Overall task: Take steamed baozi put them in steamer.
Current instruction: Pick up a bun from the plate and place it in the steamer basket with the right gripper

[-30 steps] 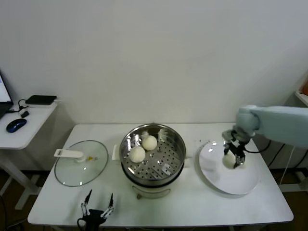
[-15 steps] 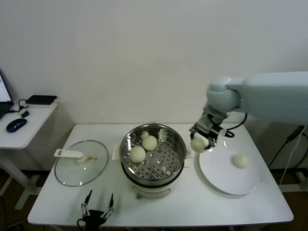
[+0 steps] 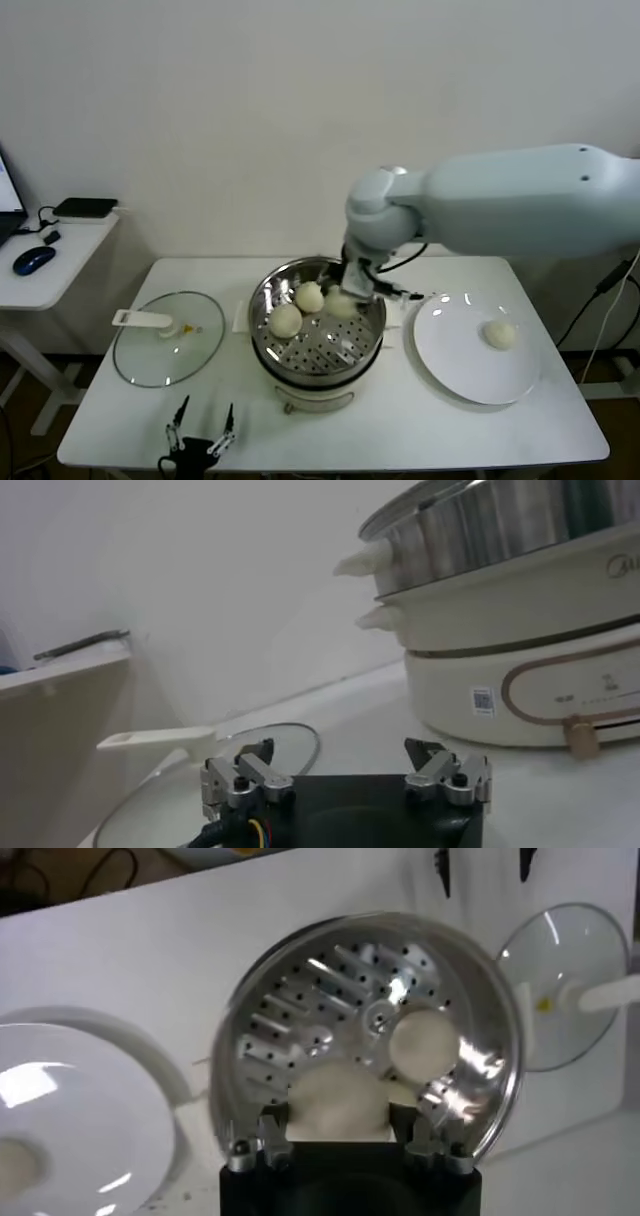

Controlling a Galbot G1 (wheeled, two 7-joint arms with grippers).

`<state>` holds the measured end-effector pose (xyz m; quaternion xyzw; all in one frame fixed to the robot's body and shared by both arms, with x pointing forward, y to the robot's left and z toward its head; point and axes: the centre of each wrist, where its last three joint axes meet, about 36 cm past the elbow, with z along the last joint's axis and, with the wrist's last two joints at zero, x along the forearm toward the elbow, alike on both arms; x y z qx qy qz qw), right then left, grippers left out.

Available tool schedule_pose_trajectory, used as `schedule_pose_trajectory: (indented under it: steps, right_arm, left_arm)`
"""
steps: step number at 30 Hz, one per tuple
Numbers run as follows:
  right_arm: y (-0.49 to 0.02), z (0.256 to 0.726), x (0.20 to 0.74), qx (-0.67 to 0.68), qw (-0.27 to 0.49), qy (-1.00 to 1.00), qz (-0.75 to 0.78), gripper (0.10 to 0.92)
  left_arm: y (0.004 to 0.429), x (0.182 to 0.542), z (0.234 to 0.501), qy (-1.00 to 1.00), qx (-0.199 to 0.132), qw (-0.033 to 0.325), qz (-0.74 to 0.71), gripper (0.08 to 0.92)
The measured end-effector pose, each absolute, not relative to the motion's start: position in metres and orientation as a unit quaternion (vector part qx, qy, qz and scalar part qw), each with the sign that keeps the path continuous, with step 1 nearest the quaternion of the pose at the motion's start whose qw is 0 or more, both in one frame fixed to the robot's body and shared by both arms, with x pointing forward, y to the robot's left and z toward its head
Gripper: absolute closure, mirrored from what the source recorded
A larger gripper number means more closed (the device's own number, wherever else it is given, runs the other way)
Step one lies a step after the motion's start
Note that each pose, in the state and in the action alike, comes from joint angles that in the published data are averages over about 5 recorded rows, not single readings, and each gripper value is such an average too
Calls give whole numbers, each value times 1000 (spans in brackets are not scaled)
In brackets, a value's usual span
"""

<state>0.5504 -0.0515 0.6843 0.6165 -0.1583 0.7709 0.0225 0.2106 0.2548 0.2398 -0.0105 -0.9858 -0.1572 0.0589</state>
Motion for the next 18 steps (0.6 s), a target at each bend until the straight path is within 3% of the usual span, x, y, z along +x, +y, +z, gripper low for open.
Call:
schedule_pose_trajectory:
  steps: [18]
  right_arm:
    - [-9, 627, 556, 660, 6, -126, 741, 355]
  left_arm:
    - [258, 208, 236, -986, -7, 65, -156, 177]
